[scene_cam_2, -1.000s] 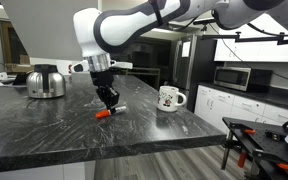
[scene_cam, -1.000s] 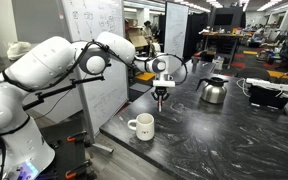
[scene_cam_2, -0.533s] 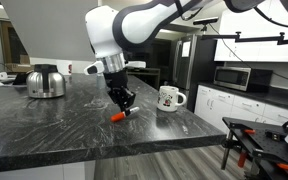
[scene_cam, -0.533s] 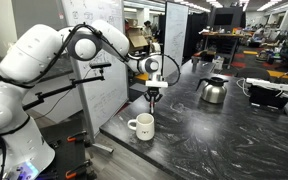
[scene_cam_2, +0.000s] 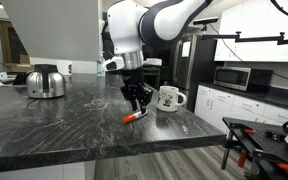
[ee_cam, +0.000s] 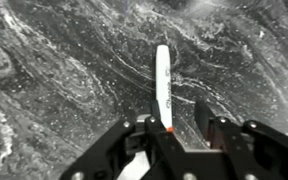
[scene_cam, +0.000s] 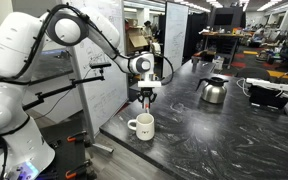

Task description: Move the marker closer to the cup

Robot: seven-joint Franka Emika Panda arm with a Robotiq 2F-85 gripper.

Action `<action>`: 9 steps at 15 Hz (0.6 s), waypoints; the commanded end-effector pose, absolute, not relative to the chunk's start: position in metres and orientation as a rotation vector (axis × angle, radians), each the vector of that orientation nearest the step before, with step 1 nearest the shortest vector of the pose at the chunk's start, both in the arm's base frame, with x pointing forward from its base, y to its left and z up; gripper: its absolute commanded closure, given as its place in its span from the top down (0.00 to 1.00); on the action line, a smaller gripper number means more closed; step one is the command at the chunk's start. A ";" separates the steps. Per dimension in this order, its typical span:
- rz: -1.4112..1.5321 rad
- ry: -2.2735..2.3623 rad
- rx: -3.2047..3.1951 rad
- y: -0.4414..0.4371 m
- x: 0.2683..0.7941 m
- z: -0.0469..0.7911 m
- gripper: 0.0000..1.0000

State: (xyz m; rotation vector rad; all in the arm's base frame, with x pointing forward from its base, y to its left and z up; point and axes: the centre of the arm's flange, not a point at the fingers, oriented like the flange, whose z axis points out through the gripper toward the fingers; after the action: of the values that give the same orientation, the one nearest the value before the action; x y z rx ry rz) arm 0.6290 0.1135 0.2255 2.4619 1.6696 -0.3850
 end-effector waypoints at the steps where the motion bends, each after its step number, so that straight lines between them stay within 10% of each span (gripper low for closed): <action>1: -0.271 1.678 2.435 0.108 0.608 0.240 0.74; 4: -0.211 1.661 2.433 0.105 0.612 0.264 0.98; 9: -0.176 1.629 2.426 0.097 0.612 0.288 1.00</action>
State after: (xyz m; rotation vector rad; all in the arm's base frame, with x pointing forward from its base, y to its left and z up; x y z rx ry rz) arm 0.6239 0.1025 0.2813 2.4512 1.6346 -0.2098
